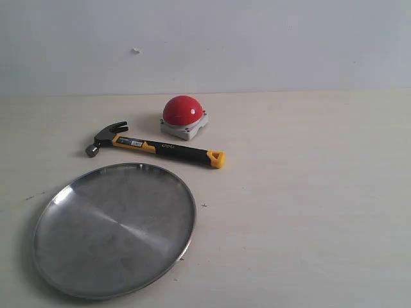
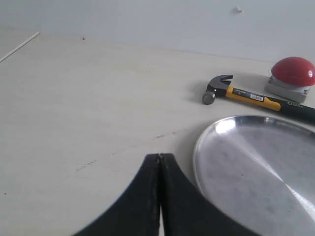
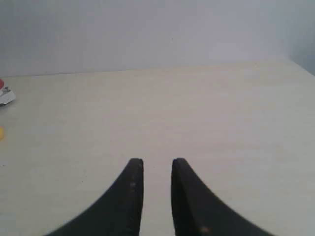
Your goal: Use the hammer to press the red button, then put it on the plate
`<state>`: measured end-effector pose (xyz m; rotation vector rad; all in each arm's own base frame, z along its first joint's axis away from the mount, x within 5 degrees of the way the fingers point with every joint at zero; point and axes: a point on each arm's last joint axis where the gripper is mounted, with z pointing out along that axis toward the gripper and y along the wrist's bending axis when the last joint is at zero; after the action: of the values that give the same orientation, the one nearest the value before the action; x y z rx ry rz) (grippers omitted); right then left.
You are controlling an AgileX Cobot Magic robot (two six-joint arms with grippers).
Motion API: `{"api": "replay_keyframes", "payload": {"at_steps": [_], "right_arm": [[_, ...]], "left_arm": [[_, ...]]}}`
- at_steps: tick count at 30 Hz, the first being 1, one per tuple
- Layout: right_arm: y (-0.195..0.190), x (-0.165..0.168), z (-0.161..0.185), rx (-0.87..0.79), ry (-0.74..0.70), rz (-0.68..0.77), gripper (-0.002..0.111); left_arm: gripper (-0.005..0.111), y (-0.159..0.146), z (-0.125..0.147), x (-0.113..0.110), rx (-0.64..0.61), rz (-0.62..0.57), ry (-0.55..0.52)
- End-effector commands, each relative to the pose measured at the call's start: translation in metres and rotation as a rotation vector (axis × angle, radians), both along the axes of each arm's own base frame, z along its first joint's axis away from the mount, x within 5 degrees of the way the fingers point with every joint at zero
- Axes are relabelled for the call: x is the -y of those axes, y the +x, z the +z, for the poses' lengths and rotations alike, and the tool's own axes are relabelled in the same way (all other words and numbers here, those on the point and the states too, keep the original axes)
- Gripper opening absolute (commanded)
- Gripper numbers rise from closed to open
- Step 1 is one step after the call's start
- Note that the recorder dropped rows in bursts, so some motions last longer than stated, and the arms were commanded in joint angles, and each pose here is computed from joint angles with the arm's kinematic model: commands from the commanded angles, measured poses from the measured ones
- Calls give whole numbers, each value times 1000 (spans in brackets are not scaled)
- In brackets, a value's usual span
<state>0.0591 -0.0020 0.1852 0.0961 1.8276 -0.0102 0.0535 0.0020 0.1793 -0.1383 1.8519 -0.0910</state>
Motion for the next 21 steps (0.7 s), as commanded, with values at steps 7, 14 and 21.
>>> {"api": "replay_keyframes", "payload": {"at_steps": [7,14,21], "right_arm": [[0,1,1,19,-1,-8,21],[0,1,1,19,-1,-8,21],[1,2,3,35,-86,-4,21]], "left_arm": [[0,0,1,0,11,-4,3],[0,0,1,0,11,-4,3],[0,0,1,0,11,-4,3]]}}
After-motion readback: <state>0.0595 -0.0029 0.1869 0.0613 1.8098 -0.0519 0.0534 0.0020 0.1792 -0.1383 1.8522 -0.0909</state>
